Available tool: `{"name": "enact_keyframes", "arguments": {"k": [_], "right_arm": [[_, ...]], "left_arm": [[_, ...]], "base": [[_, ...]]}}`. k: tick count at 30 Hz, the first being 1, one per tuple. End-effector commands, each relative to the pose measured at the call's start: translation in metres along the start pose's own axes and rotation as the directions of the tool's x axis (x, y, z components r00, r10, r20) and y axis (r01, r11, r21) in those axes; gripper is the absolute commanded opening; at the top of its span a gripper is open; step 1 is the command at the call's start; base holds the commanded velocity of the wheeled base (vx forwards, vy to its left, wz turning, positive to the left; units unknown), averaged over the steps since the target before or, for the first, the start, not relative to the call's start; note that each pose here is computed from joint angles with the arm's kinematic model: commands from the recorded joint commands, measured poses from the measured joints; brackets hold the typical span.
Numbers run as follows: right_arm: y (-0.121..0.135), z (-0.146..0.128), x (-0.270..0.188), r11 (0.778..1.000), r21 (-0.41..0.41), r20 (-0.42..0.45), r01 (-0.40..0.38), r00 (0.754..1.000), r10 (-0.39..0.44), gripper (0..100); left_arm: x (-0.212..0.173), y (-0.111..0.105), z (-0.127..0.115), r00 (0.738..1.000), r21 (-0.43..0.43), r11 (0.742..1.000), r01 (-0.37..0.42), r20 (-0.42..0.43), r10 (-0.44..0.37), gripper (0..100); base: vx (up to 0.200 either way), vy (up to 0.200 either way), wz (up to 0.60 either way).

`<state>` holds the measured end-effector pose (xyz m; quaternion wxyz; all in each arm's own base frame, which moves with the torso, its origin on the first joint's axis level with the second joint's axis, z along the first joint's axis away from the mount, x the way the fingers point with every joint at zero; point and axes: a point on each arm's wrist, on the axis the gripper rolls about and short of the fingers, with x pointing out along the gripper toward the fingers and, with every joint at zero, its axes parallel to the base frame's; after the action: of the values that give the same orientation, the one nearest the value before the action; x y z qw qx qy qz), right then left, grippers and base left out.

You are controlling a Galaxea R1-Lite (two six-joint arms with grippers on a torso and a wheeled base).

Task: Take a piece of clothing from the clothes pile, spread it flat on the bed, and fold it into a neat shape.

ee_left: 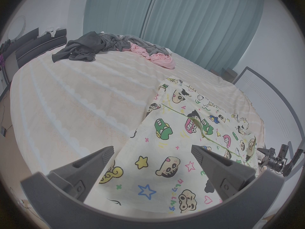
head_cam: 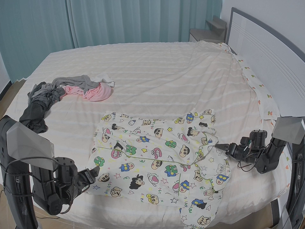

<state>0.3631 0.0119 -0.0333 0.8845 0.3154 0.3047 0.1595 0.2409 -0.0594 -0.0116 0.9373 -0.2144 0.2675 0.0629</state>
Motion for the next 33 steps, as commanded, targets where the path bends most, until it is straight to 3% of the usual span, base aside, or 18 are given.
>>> {"name": "enact_keyframes", "arguments": {"k": [1, 11, 14, 17, 27, 28, 33], "right_arm": [[0.002, -0.012, -0.01, 1.0, 0.005, -0.033, -0.023, 0.999, 0.023, 100], [0.0, -0.006, -0.003, 0.999, 0.008, -0.009, -0.047, 0.999, 0.047, 100], [-0.001, -0.002, -0.003, 0.998, 0.035, 0.003, -0.051, 0.999, 0.051, 100], [-0.001, -0.001, -0.003, 0.992, 0.114, 0.002, -0.059, 0.998, 0.059, 100], [-0.008, -0.005, 0.002, 0.988, 0.138, -0.021, -0.062, 0.998, 0.066, 100], [-0.009, -0.005, 0.002, 0.988, 0.14, -0.021, -0.06, 0.998, 0.064, 0], [-0.01, -0.003, 0.0, 0.988, 0.145, -0.012, -0.058, 0.998, 0.06, 0]], "left_arm": [[0.0, -0.001, 0.001, 1.0, -0.005, 1.0, 0.007, 0.014, -0.007, 100], [0.0, -0.001, 0.001, 1.0, -0.004, 1.0, 0.008, 0.013, -0.008, 100], [0.0, -0.001, 0.001, 1.0, -0.004, 1.0, 0.009, 0.015, -0.009, 100], [0.0, -0.001, 0.001, 1.0, -0.004, 1.0, 0.009, 0.015, -0.009, 100], [0.001, -0.001, 0.001, 1.0, -0.004, 1.0, 0.008, 0.013, -0.008, 100], [0.001, -0.001, 0.001, 1.0, -0.004, 1.0, 0.008, 0.013, -0.008, 100], [0.001, -0.001, 0.001, 1.0, -0.004, 1.0, 0.008, 0.013, -0.008, 100]], "base": [[0.0, 0.0, 0.0], [0.0, 0.0, 0.0], [0.0, 0.0, 0.0], [0.0, 0.0, 0.0], [0.0, 0.0, 0.0], [0.0, 0.0, 0.0], [0.0, 0.0, 0.0]]}}
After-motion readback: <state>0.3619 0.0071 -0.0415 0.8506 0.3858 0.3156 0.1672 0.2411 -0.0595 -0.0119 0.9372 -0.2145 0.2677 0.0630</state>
